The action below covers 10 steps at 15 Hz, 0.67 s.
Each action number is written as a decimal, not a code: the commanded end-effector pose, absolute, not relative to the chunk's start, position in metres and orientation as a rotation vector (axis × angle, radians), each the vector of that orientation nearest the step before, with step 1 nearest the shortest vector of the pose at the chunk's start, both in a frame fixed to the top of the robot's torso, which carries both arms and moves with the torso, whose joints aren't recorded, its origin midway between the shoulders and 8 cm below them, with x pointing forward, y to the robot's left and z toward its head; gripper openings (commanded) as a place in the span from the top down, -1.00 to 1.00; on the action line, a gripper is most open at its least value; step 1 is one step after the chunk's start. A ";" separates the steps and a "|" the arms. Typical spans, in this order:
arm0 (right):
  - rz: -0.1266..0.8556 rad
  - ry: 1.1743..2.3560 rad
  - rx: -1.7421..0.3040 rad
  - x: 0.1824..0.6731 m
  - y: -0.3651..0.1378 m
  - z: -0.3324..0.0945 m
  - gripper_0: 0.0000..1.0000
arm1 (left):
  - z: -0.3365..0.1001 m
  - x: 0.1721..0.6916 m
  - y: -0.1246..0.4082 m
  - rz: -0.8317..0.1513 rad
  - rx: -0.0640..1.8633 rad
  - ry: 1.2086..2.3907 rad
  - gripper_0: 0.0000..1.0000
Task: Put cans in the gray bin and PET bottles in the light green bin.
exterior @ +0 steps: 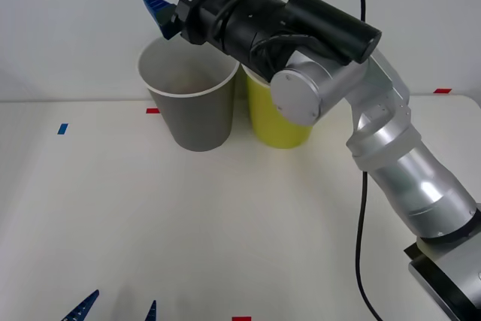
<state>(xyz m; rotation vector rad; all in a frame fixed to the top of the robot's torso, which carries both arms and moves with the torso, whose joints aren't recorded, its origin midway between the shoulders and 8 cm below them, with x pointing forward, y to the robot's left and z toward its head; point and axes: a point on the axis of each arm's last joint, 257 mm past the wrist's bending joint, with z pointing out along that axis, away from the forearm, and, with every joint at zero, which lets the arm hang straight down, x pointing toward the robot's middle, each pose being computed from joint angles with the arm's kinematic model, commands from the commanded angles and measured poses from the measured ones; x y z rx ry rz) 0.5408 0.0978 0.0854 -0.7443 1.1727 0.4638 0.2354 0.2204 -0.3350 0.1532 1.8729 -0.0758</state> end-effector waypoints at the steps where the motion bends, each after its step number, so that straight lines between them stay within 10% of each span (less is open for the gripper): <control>1: 0.432 1.224 -0.723 0.527 0.036 0.067 -0.65 | -0.335 0.235 0.220 -0.076 0.153 1.873 -1.00; 10: 0.337 1.247 -0.499 0.482 -0.105 0.004 -0.66 | -0.335 0.235 0.220 -0.076 0.153 1.873 -1.00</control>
